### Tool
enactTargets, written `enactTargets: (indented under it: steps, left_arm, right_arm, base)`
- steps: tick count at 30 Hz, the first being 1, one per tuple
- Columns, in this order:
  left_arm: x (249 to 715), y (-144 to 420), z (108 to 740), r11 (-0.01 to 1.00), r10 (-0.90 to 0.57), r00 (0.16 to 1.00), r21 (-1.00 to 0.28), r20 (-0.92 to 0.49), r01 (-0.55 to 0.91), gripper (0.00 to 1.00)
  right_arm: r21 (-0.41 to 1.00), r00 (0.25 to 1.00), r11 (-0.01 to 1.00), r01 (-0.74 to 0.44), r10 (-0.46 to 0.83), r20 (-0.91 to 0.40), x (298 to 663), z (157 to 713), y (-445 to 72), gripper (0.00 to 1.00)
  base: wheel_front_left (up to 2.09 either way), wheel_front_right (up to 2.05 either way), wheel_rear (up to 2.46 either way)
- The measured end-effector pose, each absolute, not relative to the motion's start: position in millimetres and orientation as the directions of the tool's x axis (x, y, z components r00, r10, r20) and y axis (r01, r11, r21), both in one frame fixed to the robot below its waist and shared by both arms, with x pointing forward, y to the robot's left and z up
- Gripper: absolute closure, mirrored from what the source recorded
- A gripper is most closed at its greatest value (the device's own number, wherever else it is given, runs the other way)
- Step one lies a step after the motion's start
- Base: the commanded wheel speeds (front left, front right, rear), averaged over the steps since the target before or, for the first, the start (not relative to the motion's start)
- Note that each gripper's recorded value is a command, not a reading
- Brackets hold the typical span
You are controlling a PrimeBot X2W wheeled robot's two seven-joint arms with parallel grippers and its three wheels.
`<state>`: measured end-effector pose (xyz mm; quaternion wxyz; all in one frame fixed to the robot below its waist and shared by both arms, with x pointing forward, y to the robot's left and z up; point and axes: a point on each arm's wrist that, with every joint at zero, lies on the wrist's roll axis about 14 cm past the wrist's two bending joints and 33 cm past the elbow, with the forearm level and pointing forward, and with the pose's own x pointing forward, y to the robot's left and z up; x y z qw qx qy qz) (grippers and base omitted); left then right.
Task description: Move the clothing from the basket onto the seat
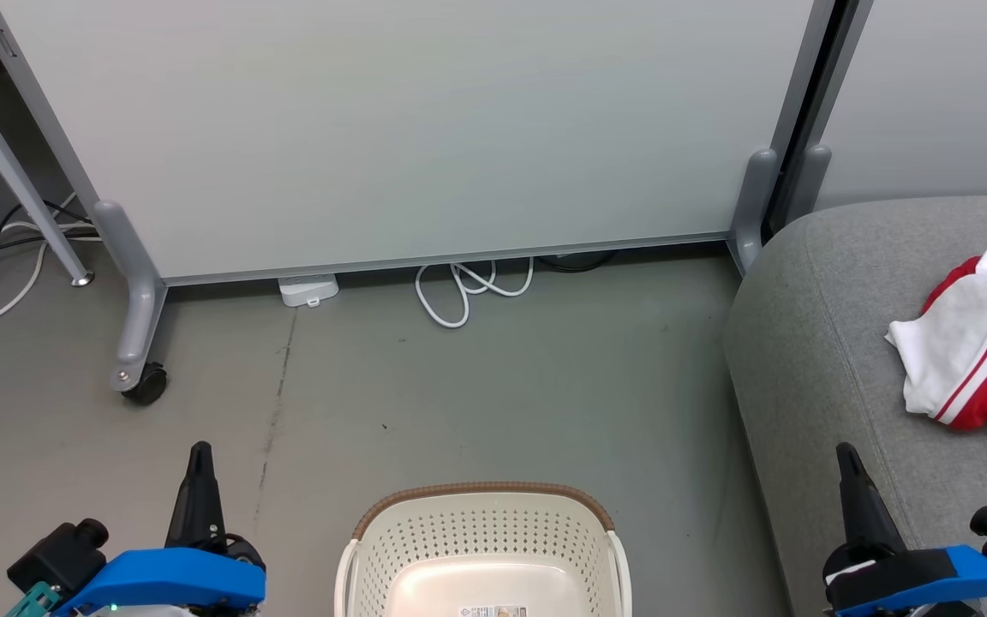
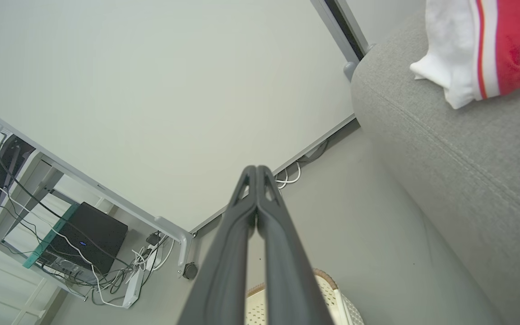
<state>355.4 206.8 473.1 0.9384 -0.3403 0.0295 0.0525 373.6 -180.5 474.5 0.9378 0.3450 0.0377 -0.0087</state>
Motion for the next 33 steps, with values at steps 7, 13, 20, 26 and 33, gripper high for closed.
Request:
enactTargets:
  steps: [7,13,20,26,33]
  left_arm:
    - [359.1,208.8,475.6,0.696,0.082,0.992,-0.707,-0.092,-0.123,1.0]
    - [361.7,208.4,477.3,0.64,0.078,0.993,-0.759,-0.093,-0.121,1.0]
    - [363.9,207.5,478.2,0.574,0.069,0.993,-0.81,-0.095,-0.117,1.0]
    - [365.6,207.2,479.4,0.516,0.064,0.993,-0.849,-0.095,-0.114,1.0]
    - [369.6,207.1,483.1,0.451,0.058,0.995,-0.887,-0.087,-0.104,1.0]
  right_arm:
    - [0.716,0.997,0.696,0.053,0.003,-0.077,376.4,477.3,-182.9,1.0]
    - [0.767,0.997,0.639,0.064,-0.001,-0.082,376.6,477.3,-184.7,1.0]
    - [0.816,0.997,0.574,0.068,-0.002,-0.081,378.5,479.6,-186.3,1.0]
    - [0.853,0.997,0.517,0.068,-0.004,-0.077,380.4,482.3,-187.8,1.0]
    - [0.89,0.997,0.451,0.071,-0.004,-0.078,380.7,483.1,-189.4,1.0]
  base:
    - [0.0,0.0,0.0]
    - [0.0,0.0,0.0]
    - [0.0,0.0,0.0]
    - [0.0,0.0,0.0]
    - [0.0,0.0,0.0]
